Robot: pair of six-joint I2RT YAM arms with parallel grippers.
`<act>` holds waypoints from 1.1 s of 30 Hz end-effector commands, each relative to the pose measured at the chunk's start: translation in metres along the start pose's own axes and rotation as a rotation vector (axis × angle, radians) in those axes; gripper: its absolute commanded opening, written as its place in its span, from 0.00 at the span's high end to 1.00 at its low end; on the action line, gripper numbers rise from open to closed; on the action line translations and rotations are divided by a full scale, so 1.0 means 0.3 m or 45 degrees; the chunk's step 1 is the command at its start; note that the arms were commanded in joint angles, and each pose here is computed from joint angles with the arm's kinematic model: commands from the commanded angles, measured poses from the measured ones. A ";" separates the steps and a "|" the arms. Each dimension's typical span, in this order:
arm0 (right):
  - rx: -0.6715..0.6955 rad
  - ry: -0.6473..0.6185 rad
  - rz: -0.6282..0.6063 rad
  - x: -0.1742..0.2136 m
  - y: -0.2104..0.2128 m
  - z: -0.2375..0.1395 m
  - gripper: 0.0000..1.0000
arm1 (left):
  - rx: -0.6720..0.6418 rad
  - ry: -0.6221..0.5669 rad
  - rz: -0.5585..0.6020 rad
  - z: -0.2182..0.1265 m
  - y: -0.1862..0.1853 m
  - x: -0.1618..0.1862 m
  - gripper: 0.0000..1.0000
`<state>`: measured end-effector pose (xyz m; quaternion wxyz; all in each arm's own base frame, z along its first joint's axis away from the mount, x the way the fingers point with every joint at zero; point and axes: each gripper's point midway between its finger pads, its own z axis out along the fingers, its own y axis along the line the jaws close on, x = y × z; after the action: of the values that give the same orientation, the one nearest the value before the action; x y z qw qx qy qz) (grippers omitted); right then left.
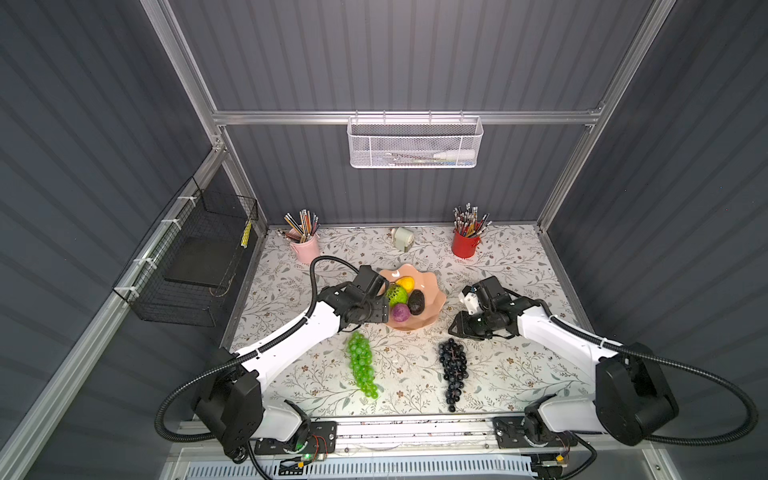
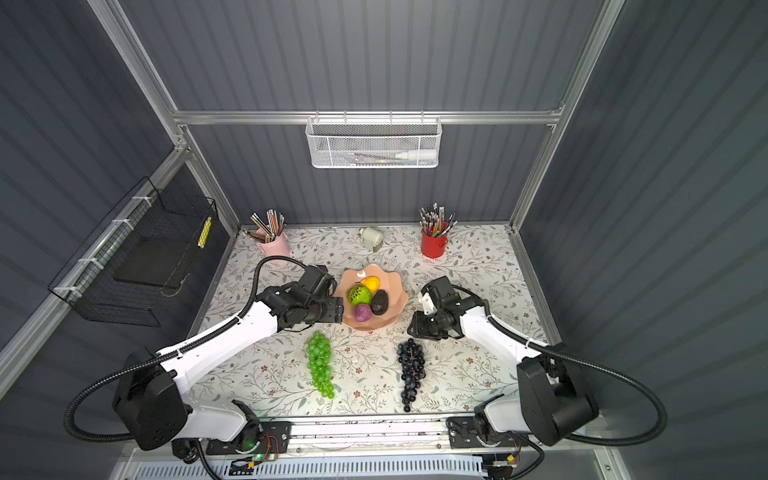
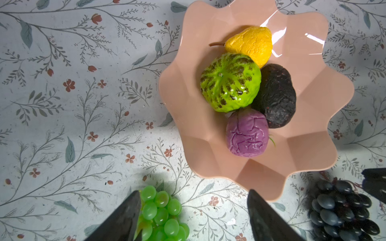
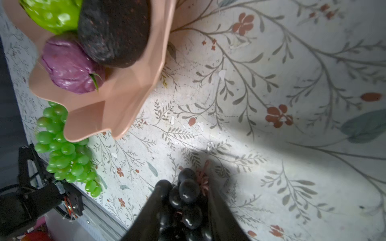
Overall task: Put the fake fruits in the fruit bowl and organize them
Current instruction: 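Close the right gripper on the dark grape bunch stem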
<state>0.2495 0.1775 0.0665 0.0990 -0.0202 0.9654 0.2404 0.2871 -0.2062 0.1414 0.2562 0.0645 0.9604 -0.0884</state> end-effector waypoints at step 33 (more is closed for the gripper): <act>0.022 0.032 -0.024 0.007 -0.010 0.017 1.00 | -0.031 0.006 -0.015 0.001 0.008 -0.009 0.19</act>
<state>0.2561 0.1838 0.0587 0.0910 -0.0335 0.9649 0.2442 0.2880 -0.2043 0.1391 0.2555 0.0602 0.9615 -0.0816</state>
